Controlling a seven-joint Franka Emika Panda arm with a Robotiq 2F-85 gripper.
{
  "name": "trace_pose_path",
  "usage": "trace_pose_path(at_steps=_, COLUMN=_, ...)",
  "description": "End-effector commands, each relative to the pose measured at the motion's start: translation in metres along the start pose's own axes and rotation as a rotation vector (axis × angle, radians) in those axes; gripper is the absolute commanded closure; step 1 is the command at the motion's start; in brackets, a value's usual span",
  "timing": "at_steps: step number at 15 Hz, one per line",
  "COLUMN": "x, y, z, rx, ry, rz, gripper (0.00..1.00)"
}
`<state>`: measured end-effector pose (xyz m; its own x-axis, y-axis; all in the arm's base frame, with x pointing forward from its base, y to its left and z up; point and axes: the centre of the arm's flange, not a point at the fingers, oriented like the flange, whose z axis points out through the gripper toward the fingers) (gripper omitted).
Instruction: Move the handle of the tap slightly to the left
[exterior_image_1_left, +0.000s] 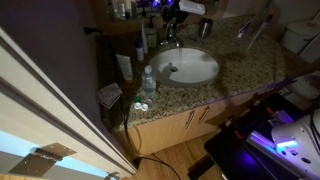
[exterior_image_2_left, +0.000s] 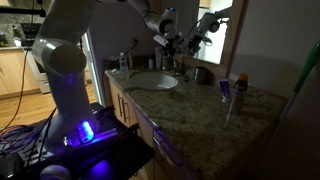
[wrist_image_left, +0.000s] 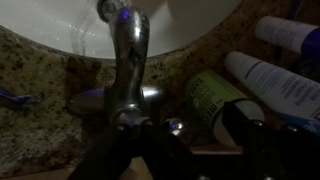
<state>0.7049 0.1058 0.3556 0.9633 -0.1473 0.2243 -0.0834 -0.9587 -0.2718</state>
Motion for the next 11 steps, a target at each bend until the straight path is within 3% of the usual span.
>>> trace_pose_path(at_steps=1, x=-0.031, y=-0.03, z=-0.045, rx=-0.08, ry=-0.075, rz=-0.109, gripper=0.03)
trace_pose_path(at_steps=7, x=-0.07, y=-0.034, z=-0.132, rx=-0.335, ry=-0.192, rz=-0.197, gripper=0.0)
trace_pose_path(at_steps=8, x=-0.077, y=-0.027, z=-0.143, rx=-0.335, ry=-0.212, rz=-0.204, gripper=0.0)
trace_pose_path(at_steps=9, x=-0.054, y=-0.043, z=-0.124, rx=-0.304, ry=-0.181, rz=-0.182, gripper=0.0)
trace_pose_path(at_steps=11, x=-0.063, y=-0.038, z=-0.142, rx=-0.317, ry=-0.193, rz=-0.181, gripper=0.0)
